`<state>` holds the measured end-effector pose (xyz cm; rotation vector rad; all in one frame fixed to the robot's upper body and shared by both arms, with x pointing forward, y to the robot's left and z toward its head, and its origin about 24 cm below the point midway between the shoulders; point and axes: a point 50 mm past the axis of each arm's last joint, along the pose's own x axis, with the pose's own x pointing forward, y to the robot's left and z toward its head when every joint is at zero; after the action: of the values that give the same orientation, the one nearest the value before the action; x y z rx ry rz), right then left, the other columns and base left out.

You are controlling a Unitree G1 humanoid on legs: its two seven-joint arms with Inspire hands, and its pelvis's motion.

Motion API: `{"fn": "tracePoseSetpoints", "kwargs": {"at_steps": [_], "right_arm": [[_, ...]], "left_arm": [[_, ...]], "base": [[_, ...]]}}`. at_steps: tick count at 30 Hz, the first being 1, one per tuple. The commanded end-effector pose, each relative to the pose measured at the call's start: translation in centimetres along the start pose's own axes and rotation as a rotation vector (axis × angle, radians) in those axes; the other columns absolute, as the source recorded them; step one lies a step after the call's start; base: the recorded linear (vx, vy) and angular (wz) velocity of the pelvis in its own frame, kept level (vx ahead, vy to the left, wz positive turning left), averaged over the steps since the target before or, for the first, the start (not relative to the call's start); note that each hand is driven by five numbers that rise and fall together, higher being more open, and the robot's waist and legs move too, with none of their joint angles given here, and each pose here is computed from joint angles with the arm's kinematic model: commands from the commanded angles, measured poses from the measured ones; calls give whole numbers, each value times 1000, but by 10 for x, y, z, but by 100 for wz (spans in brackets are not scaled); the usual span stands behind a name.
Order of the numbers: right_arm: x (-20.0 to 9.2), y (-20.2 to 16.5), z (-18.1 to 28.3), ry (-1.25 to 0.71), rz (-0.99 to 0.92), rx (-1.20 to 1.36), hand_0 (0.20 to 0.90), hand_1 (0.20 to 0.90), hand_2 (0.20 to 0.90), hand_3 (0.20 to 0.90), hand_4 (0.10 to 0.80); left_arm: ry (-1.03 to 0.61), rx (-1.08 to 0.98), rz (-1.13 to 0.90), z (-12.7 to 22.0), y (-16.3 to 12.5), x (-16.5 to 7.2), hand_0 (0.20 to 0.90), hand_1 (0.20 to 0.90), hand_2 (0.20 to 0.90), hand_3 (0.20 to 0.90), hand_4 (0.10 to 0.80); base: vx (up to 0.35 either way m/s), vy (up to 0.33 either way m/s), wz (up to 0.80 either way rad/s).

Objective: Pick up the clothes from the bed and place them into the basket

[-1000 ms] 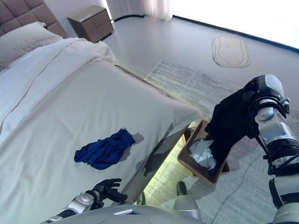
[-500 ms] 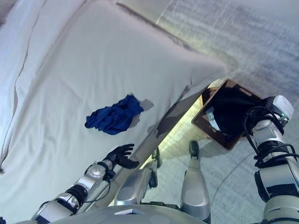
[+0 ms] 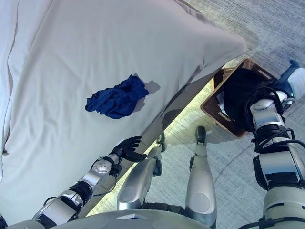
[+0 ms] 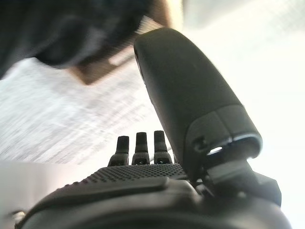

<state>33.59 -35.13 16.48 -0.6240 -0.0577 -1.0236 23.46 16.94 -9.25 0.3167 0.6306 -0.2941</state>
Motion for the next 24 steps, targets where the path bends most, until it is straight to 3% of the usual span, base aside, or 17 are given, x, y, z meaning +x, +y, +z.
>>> {"fn": "tracePoseSetpoints", "kwargs": {"at_steps": [1, 6, 9, 13, 16, 24], "right_arm": [[5, -35, 58, -281, -194, 255, 900, 900, 900, 900, 800], [-35, -37, 95, -580, -123, 312, 900, 900, 900, 900, 800], [-57, -24, 112, -732, 69, 246, 900, 900, 900, 900, 800], [-78, 10, 122, -873, 456, -33, 900, 900, 900, 900, 800], [-86, 31, 128, -936, 587, -191, 900, 900, 900, 900, 800], [-103, 69, 181, -1048, 639, -341, 900, 900, 900, 900, 800]], "left_arm": [[38, -57, 45, -19, 5, -8, 900, 900, 900, 900, 800], [67, -112, 91, -23, 11, -9, 900, 900, 900, 900, 800], [84, -129, 109, -27, 15, -11, 900, 900, 900, 900, 800], [106, -145, 121, -37, 19, -16, 900, 900, 900, 900, 800], [113, -146, 121, -40, 20, -18, 900, 900, 900, 900, 800], [124, -157, 167, -37, 41, -21, 900, 900, 900, 900, 800]], "base": [[70, 103, 1], [71, 83, -5], [71, 68, 2], [52, 91, 19], [14, 67, 27], [41, 23, 46]]}}
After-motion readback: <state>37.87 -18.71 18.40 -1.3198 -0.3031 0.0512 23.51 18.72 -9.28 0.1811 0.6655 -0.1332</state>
